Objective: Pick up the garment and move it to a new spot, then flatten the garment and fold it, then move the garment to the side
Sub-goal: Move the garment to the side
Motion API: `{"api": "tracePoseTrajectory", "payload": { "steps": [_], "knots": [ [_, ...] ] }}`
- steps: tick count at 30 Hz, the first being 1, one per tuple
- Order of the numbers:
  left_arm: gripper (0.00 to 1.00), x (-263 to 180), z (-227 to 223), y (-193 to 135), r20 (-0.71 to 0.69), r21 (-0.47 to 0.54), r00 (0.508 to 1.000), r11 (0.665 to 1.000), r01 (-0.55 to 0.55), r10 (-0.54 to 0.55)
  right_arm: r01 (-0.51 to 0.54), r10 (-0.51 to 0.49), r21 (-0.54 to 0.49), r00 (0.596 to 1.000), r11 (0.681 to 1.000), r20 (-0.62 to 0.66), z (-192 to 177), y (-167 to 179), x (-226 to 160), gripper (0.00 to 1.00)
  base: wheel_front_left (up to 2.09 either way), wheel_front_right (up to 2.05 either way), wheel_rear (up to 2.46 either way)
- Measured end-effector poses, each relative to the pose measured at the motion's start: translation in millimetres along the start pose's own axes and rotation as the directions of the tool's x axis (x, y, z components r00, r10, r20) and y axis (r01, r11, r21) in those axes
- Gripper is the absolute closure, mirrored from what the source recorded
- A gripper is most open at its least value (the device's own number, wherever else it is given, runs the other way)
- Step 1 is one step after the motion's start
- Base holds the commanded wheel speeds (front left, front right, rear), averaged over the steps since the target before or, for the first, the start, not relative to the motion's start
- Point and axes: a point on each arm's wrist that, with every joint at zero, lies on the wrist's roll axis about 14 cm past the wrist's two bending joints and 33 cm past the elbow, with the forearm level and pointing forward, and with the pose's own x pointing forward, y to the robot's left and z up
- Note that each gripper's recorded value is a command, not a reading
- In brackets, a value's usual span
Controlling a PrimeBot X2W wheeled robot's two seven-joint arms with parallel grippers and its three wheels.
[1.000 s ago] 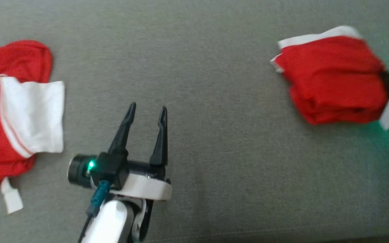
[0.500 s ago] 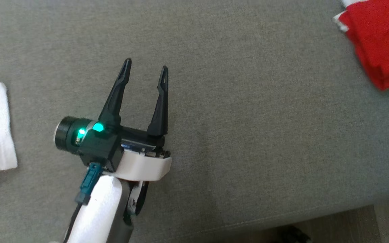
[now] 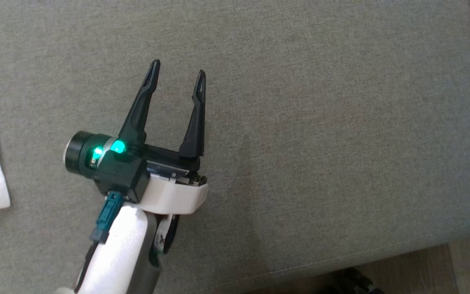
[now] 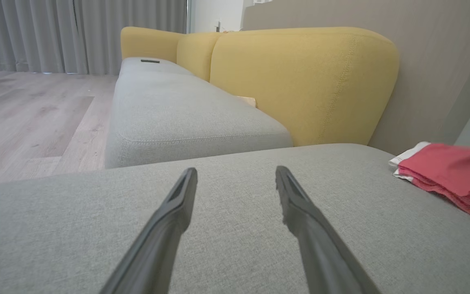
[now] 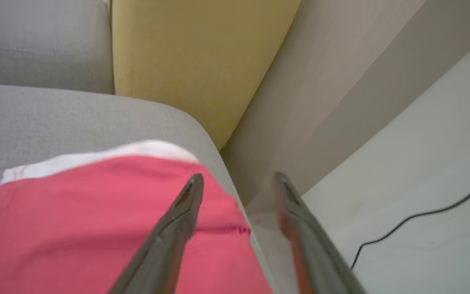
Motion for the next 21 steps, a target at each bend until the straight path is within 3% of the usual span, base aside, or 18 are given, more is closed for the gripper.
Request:
{"api": "tracePoseTrajectory", "payload": {
  "steps": [5,9,13,18,21],
  "knots": [
    [0.0,-3.1,13.1,0.1,0.02,0.022,1.0,1.0,-0.004,0.004,-0.018,0.019,-0.012,0.996,1.0,0.087,31.0,8.4,-1.5,0.0,0.0,0.0,0.0],
    [0.0,-13.4,27.4,1.0,0.031,0.03,0.999,0.999,-0.027,0.026,-0.135,0.118,0.077,0.974,0.988,0.194,53.3,66.5,-16.3,0.0,0.0,0.0,0.0],
    [0.0,-42.0,28.5,4.0,-0.012,0.036,0.997,0.996,-0.076,0.076,-0.267,0.238,0.134,0.95,0.954,0.201,28.0,130.0,-57.7,0.0,0.0,0.0,0.0],
    [0.0,-82.3,30.4,5.3,-0.055,0.056,0.99,0.99,-0.126,0.129,-0.349,0.294,0.202,0.92,0.915,0.259,16.4,164.5,-115.7,0.0,0.0,0.0,0.0],
    [0.0,-105.5,32.3,8.6,-0.068,0.074,0.983,0.984,-0.164,0.169,-0.422,0.339,0.24,0.884,0.874,0.322,22.2,192.4,-154.6,0.0,0.0,0.0,0.0]
  ]
}}
